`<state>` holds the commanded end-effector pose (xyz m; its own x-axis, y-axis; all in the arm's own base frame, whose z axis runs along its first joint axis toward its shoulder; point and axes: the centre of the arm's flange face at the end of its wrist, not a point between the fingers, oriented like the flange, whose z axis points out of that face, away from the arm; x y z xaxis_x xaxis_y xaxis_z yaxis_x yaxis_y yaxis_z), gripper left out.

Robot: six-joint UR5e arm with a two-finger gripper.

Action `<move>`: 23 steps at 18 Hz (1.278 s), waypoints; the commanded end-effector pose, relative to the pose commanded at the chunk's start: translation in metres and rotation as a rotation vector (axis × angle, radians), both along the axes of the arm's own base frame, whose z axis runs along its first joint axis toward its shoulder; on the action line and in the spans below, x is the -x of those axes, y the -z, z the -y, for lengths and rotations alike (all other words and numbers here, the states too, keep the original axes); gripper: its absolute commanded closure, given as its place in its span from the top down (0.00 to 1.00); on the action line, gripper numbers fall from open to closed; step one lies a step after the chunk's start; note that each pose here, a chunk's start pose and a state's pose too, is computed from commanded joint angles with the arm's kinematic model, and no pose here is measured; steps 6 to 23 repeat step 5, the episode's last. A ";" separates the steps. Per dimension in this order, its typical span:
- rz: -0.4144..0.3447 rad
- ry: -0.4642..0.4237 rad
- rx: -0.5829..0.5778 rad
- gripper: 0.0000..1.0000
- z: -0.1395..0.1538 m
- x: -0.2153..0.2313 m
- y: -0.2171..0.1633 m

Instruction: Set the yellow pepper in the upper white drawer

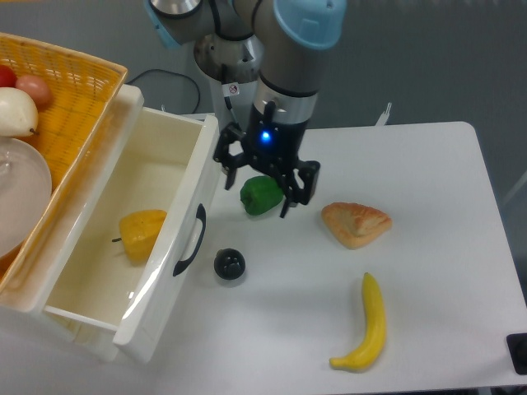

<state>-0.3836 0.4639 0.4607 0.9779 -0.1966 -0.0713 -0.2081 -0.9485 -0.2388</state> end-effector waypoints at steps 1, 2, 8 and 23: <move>-0.014 0.041 0.032 1.00 0.000 0.004 0.009; -0.025 0.062 0.051 1.00 0.001 0.005 0.012; -0.018 0.069 0.065 1.00 -0.001 0.012 0.022; -0.018 0.069 0.065 1.00 -0.001 0.012 0.022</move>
